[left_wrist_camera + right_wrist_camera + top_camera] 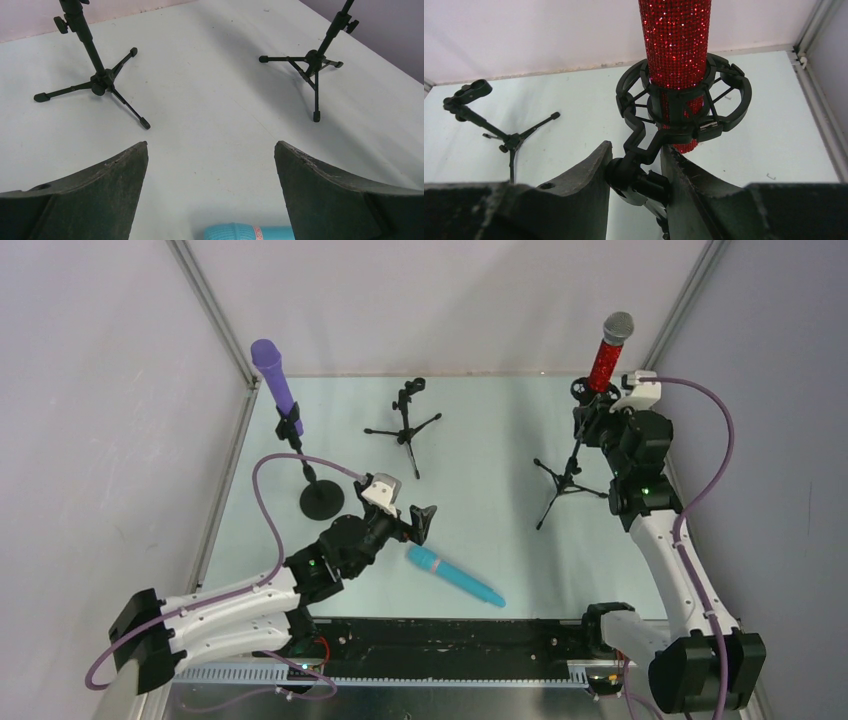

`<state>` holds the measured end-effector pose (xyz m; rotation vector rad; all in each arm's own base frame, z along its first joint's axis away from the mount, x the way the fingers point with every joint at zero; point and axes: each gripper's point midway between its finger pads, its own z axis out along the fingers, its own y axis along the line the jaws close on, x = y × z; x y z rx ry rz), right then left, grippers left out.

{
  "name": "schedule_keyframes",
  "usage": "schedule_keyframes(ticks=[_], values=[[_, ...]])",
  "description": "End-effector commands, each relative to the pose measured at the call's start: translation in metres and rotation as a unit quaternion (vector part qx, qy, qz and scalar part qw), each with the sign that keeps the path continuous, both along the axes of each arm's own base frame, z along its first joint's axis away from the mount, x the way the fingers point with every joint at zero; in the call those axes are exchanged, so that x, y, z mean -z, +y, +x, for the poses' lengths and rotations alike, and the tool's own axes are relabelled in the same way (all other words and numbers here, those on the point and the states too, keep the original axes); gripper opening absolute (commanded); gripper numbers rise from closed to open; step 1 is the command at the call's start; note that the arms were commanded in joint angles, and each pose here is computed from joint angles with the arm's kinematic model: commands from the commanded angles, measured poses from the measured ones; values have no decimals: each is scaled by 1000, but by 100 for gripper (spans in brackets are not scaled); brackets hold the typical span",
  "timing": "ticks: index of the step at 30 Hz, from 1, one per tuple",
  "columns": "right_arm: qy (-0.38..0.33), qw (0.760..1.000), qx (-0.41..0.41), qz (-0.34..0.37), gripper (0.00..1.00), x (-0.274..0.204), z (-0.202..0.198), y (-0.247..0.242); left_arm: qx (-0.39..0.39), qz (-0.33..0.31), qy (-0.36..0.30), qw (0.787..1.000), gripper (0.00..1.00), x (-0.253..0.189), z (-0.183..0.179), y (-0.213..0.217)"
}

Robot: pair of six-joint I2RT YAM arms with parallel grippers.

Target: Attach the microphones to the stand

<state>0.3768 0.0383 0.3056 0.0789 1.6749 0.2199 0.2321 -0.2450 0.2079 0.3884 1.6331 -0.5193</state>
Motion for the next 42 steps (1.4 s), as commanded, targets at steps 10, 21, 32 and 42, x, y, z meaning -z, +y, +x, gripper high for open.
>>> schedule_keyframes(ticks=[10,21,32,42], values=[[-70,988,135,-10,3,-36,-11,-69,10,-28,-24,999,100,-21,-1,-5],[-63,982,179,-6,2,-24,-14,-94,19,-24,-21,999,100,-19,-2,-8],[-32,979,199,-10,3,17,-13,-105,27,-23,-23,999,100,-20,-4,-11],[5,979,202,5,3,61,-14,-104,40,-23,-23,999,100,-20,-6,-15]])
